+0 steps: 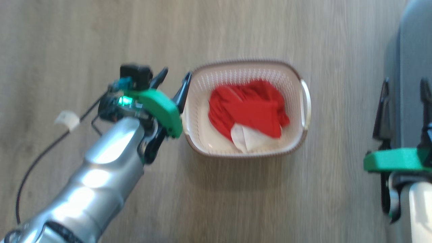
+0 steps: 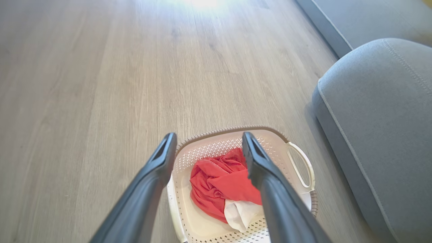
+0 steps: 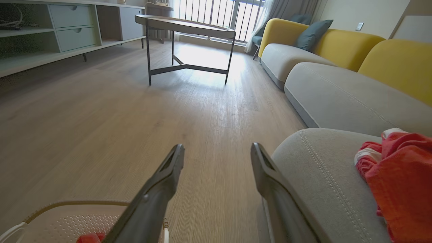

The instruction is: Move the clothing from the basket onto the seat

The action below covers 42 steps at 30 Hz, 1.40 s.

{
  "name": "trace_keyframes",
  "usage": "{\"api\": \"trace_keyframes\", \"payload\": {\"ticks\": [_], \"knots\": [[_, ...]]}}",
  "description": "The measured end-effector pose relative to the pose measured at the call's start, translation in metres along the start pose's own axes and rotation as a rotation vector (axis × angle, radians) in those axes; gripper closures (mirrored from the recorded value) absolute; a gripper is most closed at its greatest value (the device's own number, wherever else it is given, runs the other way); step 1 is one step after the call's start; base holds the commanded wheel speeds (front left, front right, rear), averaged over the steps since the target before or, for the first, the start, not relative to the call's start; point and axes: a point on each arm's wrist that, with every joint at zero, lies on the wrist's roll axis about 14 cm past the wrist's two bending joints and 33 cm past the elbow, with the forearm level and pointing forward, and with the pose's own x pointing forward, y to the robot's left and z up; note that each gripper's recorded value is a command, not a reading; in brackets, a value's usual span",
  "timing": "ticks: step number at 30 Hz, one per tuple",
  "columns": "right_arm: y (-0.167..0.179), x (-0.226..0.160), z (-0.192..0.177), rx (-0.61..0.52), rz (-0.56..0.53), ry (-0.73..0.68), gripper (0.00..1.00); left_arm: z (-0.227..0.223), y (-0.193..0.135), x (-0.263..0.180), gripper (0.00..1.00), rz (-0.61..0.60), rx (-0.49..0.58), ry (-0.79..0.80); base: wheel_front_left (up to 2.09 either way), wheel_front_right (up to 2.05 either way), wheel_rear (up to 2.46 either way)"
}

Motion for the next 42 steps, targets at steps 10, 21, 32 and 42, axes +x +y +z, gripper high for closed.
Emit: {"api": "trace_keyframes", "payload": {"ticks": [10, 21, 32, 42], "knots": [[0.023, -0.034, 0.044, 0.003, 0.058, -0.064, 0.0, 0.029, 0.039, -0.109, 0.0, 0.2, 0.011, -0.182, 0.0, 0.0, 0.0], [0.033, -0.06, 0.067, -0.014, 0.09, -0.1, 0.0, 0.033, 0.069, -0.201, 0.0, 0.355, -0.008, -0.337, 0.0, 0.0, 0.0], [0.003, -0.105, 0.05, 0.0, 0.001, -0.031, 0.0, 0.012, 0.073, -0.258, 0.0, 0.442, -0.038, -0.397, 0.0, 0.0, 0.0], [-0.012, -0.117, 0.054, 0.008, -0.051, -0.041, 0.0, 0.017, 0.061, -0.26, 0.0, 0.416, -0.033, -0.42, 0.0, 0.0, 0.0]]}}
